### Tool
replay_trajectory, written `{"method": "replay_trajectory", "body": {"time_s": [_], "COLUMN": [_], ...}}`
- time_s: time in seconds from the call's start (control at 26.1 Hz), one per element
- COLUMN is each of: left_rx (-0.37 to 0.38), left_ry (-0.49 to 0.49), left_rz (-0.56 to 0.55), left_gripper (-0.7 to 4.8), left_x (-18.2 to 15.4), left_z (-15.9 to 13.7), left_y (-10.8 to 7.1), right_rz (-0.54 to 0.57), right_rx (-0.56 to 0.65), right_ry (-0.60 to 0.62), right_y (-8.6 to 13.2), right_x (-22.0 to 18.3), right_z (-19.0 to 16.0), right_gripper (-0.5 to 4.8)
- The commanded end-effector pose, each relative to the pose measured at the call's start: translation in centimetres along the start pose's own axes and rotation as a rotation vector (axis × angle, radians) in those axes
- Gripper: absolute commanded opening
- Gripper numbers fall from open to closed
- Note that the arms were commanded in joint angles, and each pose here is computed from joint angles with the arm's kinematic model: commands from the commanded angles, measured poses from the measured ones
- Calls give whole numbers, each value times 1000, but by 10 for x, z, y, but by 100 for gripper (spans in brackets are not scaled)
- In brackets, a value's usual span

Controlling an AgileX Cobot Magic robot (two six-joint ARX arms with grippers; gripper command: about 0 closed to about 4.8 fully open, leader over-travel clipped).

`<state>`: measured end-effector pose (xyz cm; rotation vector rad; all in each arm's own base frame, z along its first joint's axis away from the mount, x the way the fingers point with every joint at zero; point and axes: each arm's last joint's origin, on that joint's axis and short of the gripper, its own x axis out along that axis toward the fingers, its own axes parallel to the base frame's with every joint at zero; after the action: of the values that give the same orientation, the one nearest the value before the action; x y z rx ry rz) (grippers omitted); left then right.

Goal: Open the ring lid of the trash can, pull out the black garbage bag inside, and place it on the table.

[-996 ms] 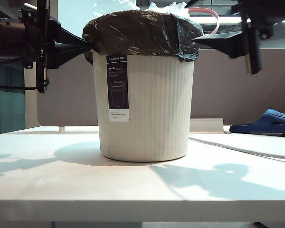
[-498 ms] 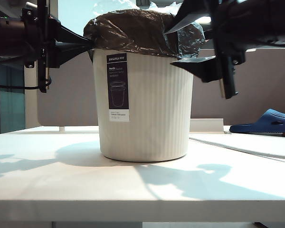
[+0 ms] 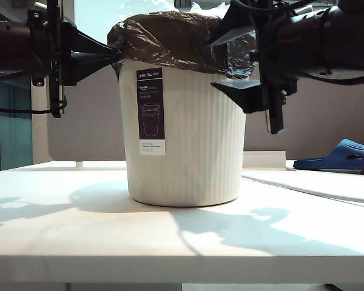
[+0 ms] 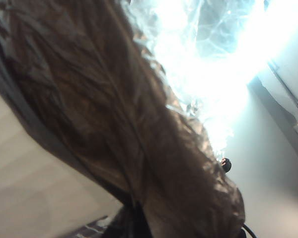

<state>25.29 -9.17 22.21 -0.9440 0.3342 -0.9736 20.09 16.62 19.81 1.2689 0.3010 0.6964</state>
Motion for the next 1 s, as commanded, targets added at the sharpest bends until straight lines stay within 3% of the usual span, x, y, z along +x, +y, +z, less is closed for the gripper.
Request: {"method": "replay_trajectory", "body": {"time_s": [0.04,0.5,0.65,0.69,0.8,0.92,1.0], "left_rx": [12,21,20,21,20,20,19], "left_ry": [4,4,8,11,24,40,45], "left_rz": [-23,-23,-26,-27,-34,-42,-45], "left_gripper": [-6,-6,-6,-6,-6,-6,-6], "left_x": [0,0,0,0,0,0,0], "left_z": [1,1,1,1,0,0,0], "left_y": [-3,-3,-3,-3,-3,-3,-3], "right_rz": [43,116,120,116,115,108,108], "right_rx": [-4,-70,-94,-95,-117,-118,-118], "right_ry": [-18,-33,-16,-11,-2,-7,-13], "right_y": [2,6,7,6,6,6,6], "right_x": [2,2,2,2,2,2,2], "right_z": [0,1,-2,-3,-6,-6,-6], "right_gripper": [253,249,127,74,77,180,180]}}
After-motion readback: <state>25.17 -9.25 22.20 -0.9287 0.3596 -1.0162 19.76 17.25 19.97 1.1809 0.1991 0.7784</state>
